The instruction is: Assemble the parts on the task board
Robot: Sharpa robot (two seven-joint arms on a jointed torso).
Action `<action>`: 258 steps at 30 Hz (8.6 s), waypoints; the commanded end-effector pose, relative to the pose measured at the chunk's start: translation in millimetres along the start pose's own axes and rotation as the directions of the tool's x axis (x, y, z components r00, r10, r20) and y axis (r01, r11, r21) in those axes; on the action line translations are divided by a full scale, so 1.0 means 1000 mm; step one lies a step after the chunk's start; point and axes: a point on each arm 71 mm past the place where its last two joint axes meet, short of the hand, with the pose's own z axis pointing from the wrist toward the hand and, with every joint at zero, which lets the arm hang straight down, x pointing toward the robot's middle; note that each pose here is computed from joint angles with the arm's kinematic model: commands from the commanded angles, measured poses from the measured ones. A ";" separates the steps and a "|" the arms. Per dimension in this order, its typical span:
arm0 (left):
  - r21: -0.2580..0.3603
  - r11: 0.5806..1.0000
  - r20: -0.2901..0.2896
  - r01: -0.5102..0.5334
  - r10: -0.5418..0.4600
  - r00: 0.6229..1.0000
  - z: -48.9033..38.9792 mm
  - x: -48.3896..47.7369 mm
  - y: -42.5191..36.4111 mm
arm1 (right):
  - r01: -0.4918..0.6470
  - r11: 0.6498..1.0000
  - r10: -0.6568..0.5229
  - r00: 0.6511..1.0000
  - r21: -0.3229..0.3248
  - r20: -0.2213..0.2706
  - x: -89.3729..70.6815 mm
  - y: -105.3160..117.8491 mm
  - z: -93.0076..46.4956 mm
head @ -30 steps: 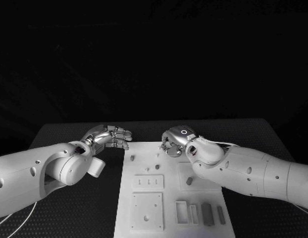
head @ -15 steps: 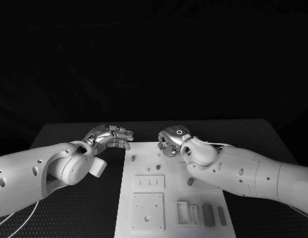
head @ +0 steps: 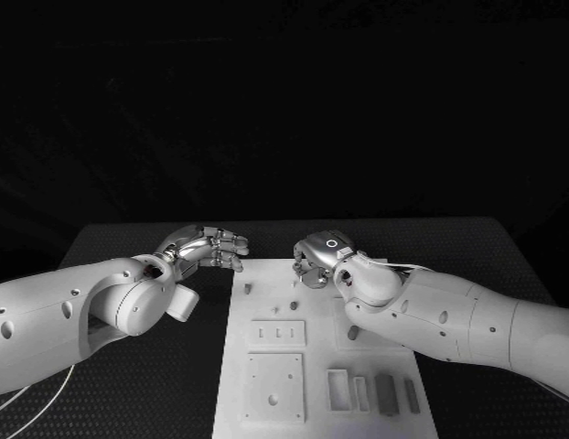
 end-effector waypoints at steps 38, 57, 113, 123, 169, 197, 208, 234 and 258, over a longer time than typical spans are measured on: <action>0.016 1.000 -0.023 0.000 0.001 1.000 0.0021 0.0041 -0.0042 | 0.012 1.000 -0.012 0.999 0.004 -0.034 0.011 0.002 0.003; 0.015 1.000 -0.023 -0.001 0.001 1.000 0.0026 0.0038 -0.0041 | -0.012 1.000 0.012 1.000 0.009 -0.016 0.010 0.003 0.003; 0.046 0.999 -0.039 -0.003 0.005 0.999 -0.0017 -0.0095 -0.0093 | -0.180 0.981 0.190 0.969 0.079 -0.157 -0.021 -0.121 -0.047; 0.041 0.999 -0.038 -0.005 0.006 0.999 -0.0011 -0.0100 -0.0088 | -0.175 0.981 0.190 0.960 0.089 -0.204 -0.005 -0.121 -0.051; 0.033 0.999 -0.038 -0.006 0.007 0.999 -0.0009 -0.0098 -0.0081 | -0.129 0.987 0.154 0.941 0.100 -0.301 0.022 -0.121 -0.056; 0.036 0.999 -0.040 -0.005 0.007 0.999 -0.0009 -0.0086 -0.0085 | -0.133 0.985 0.158 0.950 0.109 -0.270 0.027 -0.111 -0.059; 0.036 0.999 -0.037 -0.005 0.007 0.999 -0.0023 -0.0096 -0.0085 | -0.064 0.994 0.079 0.980 0.085 -0.184 0.008 -0.104 -0.056; 0.036 0.999 -0.033 -0.005 0.007 0.999 -0.0043 -0.0114 -0.0083 | 0.052 0.992 -0.048 0.998 -0.115 0.043 -0.039 -0.004 -0.041; 0.037 0.999 -0.043 -0.005 0.007 0.999 -0.0001 -0.0075 -0.0088 | 0.065 0.986 -0.064 0.998 -0.152 0.012 -0.007 0.033 -0.021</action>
